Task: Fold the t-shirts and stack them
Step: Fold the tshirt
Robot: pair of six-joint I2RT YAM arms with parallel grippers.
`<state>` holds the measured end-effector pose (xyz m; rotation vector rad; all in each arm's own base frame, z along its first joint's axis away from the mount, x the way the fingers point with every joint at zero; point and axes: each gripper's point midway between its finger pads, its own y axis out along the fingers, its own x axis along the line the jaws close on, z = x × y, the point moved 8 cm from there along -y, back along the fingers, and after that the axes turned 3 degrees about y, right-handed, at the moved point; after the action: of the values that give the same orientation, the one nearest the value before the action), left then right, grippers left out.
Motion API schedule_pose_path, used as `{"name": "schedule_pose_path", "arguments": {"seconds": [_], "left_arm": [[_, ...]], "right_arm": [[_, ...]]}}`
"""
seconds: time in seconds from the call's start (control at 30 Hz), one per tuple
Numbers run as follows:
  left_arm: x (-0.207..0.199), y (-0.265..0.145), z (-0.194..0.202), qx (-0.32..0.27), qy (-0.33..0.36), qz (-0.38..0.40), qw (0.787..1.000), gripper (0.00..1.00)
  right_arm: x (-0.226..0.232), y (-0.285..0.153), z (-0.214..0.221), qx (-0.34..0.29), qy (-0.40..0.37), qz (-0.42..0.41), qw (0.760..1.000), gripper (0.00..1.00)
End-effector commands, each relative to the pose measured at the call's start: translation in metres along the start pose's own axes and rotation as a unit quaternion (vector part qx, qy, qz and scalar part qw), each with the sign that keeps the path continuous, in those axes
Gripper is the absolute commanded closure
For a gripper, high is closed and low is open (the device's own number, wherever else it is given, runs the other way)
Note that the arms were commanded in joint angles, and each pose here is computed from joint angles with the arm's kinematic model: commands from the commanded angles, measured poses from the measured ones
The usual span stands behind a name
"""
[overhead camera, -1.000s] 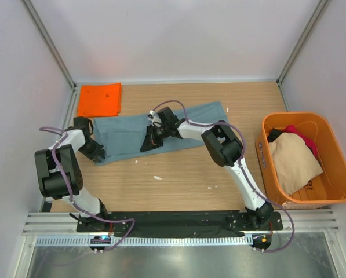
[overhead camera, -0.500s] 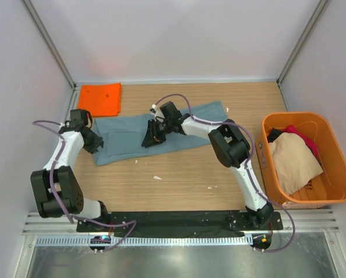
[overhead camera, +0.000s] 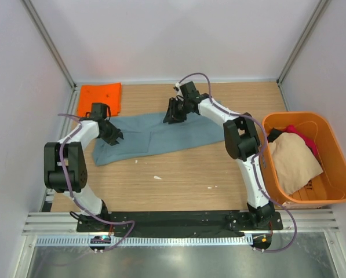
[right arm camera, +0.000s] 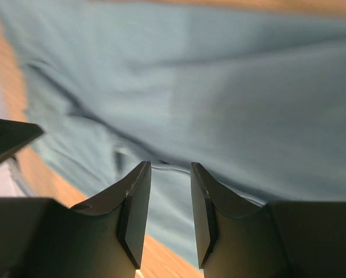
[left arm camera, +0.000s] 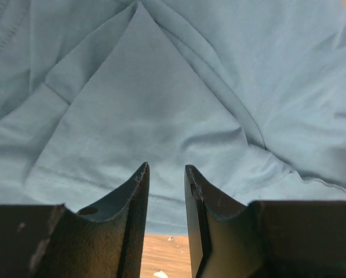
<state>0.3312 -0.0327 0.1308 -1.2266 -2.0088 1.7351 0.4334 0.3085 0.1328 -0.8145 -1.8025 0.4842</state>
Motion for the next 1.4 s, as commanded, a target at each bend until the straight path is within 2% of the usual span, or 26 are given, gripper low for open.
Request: {"name": "schedule_pose_path", "arguments": {"seconds": [0.0,0.13,0.27,0.43,0.57,0.63,0.67,0.8,0.9,0.93,1.0,1.03,1.17,1.3,1.37], "left_arm": [[-0.005,0.012,-0.004,-0.009,-0.027,0.009,1.0,0.68],[0.02,0.028,0.007,-0.004,-0.017,-0.055,0.998,0.68],[0.036,0.03,0.017,0.003,-0.004,-0.091,0.996,0.67],[0.032,0.009,0.009,-0.025,0.003,-0.082,0.996,0.65],[0.021,-0.025,-0.003,-0.072,0.005,-0.062,0.996,0.61],[0.016,-0.044,-0.01,-0.097,0.004,-0.049,0.994,0.58],[0.008,-0.051,-0.005,-0.097,0.014,-0.04,0.994,0.56],[-0.005,-0.072,-0.007,-0.113,0.011,-0.017,0.993,0.53],[-0.011,-0.081,0.002,-0.112,0.027,-0.021,0.993,0.51],[-0.012,-0.083,0.009,-0.106,0.037,-0.024,0.993,0.51],[-0.01,-0.086,0.017,-0.104,0.042,-0.029,0.993,0.51],[-0.01,-0.087,0.025,-0.098,0.051,-0.031,0.993,0.51],[-0.001,-0.093,0.043,-0.095,0.06,-0.037,0.993,0.5],[0.004,-0.099,0.055,-0.094,0.068,-0.032,0.993,0.5],[0.004,-0.101,0.058,-0.092,0.074,-0.029,0.993,0.5]], "right_arm": [[-0.016,-0.004,0.016,0.008,-0.005,0.029,1.0,0.6],[-0.056,-0.02,0.013,-0.008,0.037,0.046,0.998,0.6],[-0.072,-0.037,0.01,-0.015,0.041,0.063,0.997,0.6],[-0.053,-0.066,0.0,-0.032,0.02,0.074,0.997,0.58],[-0.029,-0.1,-0.015,-0.066,-0.021,0.093,0.993,0.5],[-0.028,-0.109,-0.022,-0.072,-0.052,0.118,0.989,0.36],[-0.028,-0.11,-0.024,-0.07,-0.06,0.126,0.988,0.01],[-0.035,-0.103,-0.027,-0.05,-0.12,0.157,0.979,0.0],[-0.036,-0.092,-0.025,-0.033,-0.201,0.197,0.959,0.0],[-0.037,-0.091,-0.026,-0.02,-0.258,0.204,0.944,0.0],[-0.036,-0.083,-0.014,0.0,-0.309,0.205,0.929,0.0],[-0.032,-0.084,-0.013,0.003,-0.323,0.185,0.928,0.0],[-0.033,-0.08,-0.004,0.045,-0.42,0.109,0.9,0.0],[-0.046,-0.068,-0.001,0.061,-0.465,0.104,0.877,0.0],[-0.058,-0.055,0.002,0.087,-0.458,0.108,0.878,0.0]]}}
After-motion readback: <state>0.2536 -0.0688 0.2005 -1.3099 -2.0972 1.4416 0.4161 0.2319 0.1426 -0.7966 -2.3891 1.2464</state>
